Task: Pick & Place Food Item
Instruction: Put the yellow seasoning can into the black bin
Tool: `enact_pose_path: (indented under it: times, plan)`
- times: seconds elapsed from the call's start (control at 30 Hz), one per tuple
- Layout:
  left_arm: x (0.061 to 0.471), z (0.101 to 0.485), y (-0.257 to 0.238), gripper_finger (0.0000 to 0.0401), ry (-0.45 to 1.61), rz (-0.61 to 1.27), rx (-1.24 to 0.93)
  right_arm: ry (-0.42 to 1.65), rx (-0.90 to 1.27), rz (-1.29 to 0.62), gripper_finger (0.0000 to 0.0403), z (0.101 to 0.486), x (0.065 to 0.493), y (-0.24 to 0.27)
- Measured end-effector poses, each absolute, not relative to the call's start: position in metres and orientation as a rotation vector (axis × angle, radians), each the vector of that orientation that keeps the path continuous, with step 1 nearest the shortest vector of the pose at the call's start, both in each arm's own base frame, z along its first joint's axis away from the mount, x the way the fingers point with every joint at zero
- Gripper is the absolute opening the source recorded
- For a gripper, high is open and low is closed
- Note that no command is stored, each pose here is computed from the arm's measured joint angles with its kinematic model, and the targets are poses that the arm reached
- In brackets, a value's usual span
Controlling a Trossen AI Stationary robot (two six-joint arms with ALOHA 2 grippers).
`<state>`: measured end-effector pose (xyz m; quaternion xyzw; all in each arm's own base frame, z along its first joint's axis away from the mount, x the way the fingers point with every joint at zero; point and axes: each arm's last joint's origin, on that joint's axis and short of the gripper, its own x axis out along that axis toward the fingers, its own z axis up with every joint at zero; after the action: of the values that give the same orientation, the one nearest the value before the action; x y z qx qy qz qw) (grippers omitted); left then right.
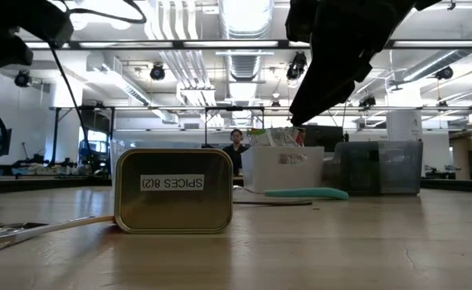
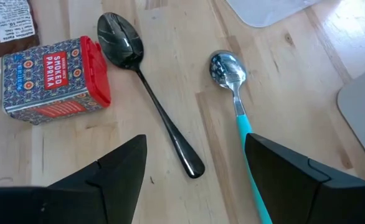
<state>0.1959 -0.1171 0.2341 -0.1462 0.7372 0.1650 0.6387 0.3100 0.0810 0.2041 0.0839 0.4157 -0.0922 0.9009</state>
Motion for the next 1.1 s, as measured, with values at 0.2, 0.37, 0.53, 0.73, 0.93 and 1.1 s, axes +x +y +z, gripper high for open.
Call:
enact_pose_path:
  times: [0.2,0.37,0.53,0.73,0.93,1.1]
  plan:
    - [0.195,0.234,-0.118,0.023,1.713,0.36,-0.352,0.86,0.174,-0.191,0.0269,0.204,0.31,0.081]
    - [0.195,0.234,-0.118,0.023,1.711,0.347,-0.333,0.861,0.179,-0.19,0.0269,0.204,0.31,0.082]
    - [0.195,0.233,-0.117,0.0248,1.713,0.337,-0.323,0.864,0.178,-0.176,0.0269,0.204,0.309,0.085]
    - [0.195,0.233,-0.117,0.0318,1.714,0.3,-0.284,0.864,0.176,-0.171,0.0269,0.204,0.308,0.087]
    - [0.189,0.234,-0.12,0.0356,1.807,0.115,-0.177,0.866,0.176,-0.17,0.0269,0.204,0.308,0.087]
    - [0.181,0.235,-0.13,0.0358,1.862,0.023,-0.169,0.868,0.171,-0.162,0.0269,0.204,0.308,0.088]
